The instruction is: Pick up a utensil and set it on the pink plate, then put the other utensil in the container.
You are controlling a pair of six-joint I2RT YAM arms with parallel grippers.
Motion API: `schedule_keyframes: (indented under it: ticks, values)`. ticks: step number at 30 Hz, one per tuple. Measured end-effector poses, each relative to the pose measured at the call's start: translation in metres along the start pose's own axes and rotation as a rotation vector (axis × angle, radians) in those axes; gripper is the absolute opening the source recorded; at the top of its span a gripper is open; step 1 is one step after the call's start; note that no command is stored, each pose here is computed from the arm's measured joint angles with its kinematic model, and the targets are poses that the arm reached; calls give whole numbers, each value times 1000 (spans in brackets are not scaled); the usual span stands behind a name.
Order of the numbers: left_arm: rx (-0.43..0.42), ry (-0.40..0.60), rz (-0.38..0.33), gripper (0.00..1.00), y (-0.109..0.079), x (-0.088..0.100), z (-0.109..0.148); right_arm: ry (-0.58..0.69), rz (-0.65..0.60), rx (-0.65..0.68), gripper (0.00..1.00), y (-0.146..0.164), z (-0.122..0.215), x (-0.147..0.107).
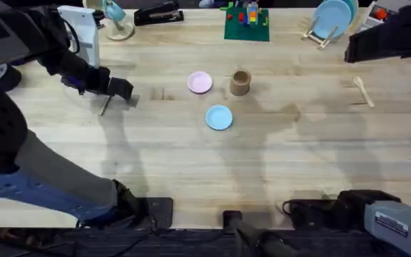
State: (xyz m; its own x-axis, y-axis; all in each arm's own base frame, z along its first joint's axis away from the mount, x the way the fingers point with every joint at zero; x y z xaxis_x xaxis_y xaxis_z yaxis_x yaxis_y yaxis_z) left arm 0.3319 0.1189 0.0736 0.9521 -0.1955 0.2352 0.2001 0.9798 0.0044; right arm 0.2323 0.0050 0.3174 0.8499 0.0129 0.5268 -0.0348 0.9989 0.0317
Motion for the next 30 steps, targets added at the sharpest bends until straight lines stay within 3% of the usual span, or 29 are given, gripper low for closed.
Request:
schedule_keyframes:
  ticks: [24,30]
  values:
    - [-7,26,28,997,2,0,-2,0,0,0,994,0,0,0]
    - [-8,33,31,908,1,0,-1,0,0,0,994,0,0,0]
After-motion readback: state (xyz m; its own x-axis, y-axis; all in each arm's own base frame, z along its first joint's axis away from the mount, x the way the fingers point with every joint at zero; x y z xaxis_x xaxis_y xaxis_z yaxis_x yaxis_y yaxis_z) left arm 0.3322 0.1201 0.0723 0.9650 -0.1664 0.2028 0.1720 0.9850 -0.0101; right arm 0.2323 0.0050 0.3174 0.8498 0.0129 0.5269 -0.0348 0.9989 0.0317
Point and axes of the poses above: each hand's point on the last joint's axis, 136 mm out from that joint toward the fingers, its own z axis back along the fingers, its own y axis along the line the jaws close on, x = y × z, the point moved 4 cm from there along z, back along the fingers, and after that the axes turned 2 degrees about -z, right-handed, at the moved point
